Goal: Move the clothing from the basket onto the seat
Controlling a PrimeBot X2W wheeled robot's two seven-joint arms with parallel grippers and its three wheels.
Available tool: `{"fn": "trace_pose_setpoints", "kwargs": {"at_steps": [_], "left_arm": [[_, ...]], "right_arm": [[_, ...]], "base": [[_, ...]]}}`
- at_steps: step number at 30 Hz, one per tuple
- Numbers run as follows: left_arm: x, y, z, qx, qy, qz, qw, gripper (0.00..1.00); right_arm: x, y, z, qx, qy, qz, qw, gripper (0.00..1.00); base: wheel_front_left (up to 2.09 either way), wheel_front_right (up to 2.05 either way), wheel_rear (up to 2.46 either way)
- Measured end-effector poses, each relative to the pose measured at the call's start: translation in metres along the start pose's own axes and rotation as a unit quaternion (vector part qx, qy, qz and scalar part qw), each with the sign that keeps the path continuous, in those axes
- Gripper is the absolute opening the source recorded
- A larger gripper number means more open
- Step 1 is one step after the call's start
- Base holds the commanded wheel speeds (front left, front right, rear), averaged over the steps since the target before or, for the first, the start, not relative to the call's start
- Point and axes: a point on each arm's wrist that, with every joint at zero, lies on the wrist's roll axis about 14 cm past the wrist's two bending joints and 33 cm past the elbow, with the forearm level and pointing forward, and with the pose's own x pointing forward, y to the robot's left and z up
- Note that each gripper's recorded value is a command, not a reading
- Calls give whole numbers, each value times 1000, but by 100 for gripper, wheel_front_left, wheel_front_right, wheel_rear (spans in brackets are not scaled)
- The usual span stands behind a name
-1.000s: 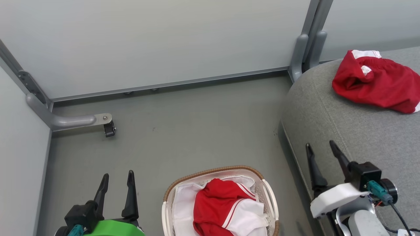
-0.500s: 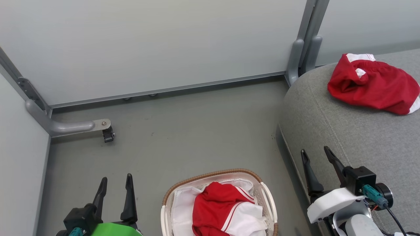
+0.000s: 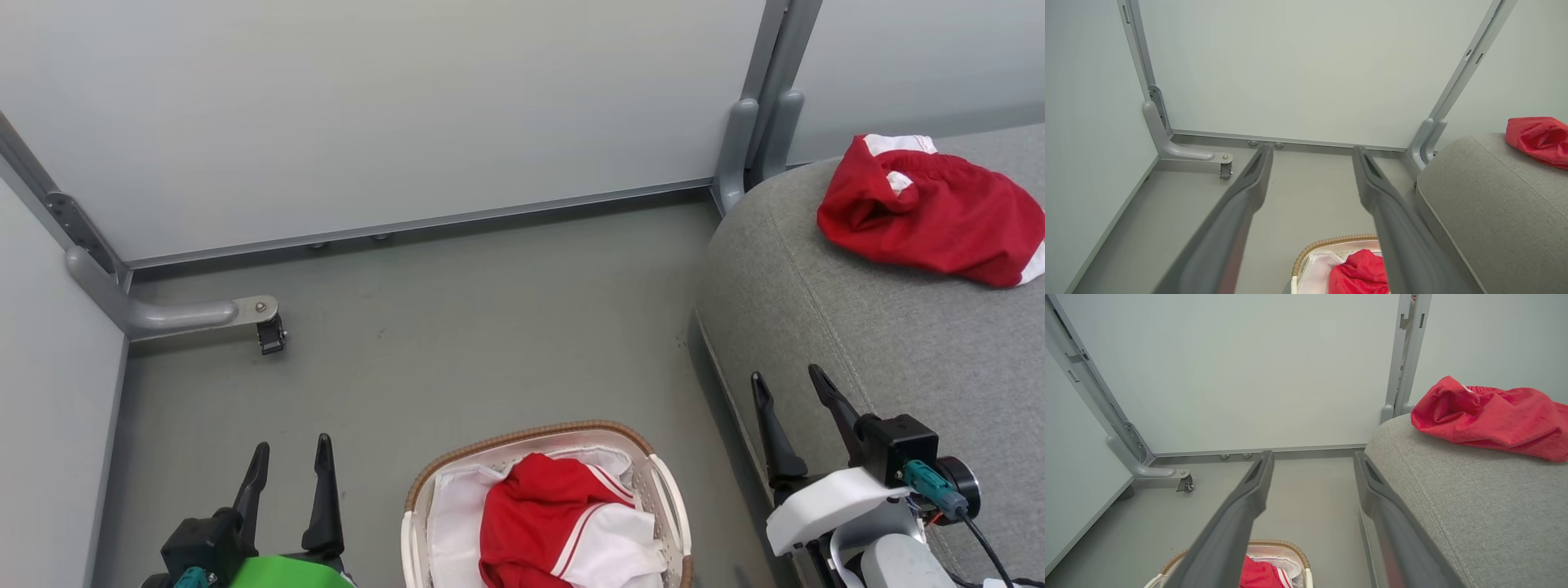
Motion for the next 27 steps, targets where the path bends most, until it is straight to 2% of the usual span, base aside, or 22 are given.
{"fn": "trace_pose_setpoints", "kwargs": {"at_steps": [9, 17, 22, 27], "left_arm": [[5, -8, -10, 4, 16, -15, 1000, 100], [39, -60, -35, 41, 56, -115, 991, 100], [58, -92, -74, 84, 114, -187, 972, 100], [64, -109, -130, 122, 197, -248, 940, 100]], "right_arm": [[7, -6, 2, 0, -4, -7, 1000, 100], [28, -24, 4, -9, -12, -28, 1000, 100], [49, -33, 6, -15, -21, -35, 999, 100], [72, -38, 3, -20, -27, -34, 999, 100]], "base": [[0, 0, 0], [0, 0, 0], [0, 0, 0], [0, 0, 0]]}}
